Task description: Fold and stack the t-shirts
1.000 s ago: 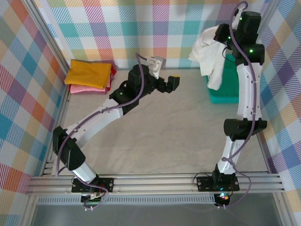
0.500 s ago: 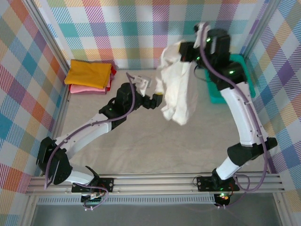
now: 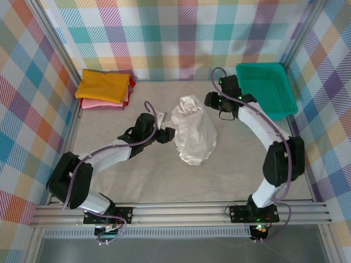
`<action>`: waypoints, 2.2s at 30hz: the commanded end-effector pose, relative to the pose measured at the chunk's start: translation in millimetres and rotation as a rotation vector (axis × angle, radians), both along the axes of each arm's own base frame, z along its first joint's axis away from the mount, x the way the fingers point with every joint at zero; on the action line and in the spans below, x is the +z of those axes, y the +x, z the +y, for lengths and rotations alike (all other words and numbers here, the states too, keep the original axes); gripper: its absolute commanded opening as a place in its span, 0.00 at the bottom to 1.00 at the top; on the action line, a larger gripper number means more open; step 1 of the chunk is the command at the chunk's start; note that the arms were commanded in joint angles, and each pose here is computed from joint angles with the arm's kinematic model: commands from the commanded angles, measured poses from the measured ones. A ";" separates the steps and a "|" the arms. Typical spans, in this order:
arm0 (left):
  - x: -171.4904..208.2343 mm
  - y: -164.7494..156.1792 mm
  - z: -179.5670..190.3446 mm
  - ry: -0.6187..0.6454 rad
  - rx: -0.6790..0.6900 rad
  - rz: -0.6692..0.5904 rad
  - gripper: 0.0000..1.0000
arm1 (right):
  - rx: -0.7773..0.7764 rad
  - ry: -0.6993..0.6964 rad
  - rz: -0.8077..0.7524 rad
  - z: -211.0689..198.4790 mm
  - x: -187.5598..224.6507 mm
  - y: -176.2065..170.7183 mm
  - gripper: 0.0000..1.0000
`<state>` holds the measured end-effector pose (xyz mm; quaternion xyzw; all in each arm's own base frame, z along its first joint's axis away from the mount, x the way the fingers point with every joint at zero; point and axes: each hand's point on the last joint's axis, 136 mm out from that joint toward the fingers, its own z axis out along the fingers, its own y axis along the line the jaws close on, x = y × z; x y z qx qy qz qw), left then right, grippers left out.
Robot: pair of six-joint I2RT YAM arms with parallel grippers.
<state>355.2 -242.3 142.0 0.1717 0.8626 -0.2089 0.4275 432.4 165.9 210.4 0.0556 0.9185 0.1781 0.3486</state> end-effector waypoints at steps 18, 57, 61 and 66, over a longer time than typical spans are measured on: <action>-54.4 31.5 67.4 -0.118 0.302 0.162 0.66 | 0.563 -0.380 0.073 152.2 -108.9 -104.0 0.57; -108.4 87.9 16.7 -0.107 0.250 0.286 0.61 | 0.125 -0.353 -0.039 -2.2 -2.7 -63.2 0.00; -122.3 92.4 18.5 -0.085 0.269 0.310 0.23 | 0.071 -0.355 -0.054 -26.9 7.4 -66.4 0.00; -91.5 90.3 46.0 -0.047 0.365 0.233 0.00 | 0.065 -0.374 -0.101 -43.6 29.5 -71.6 0.00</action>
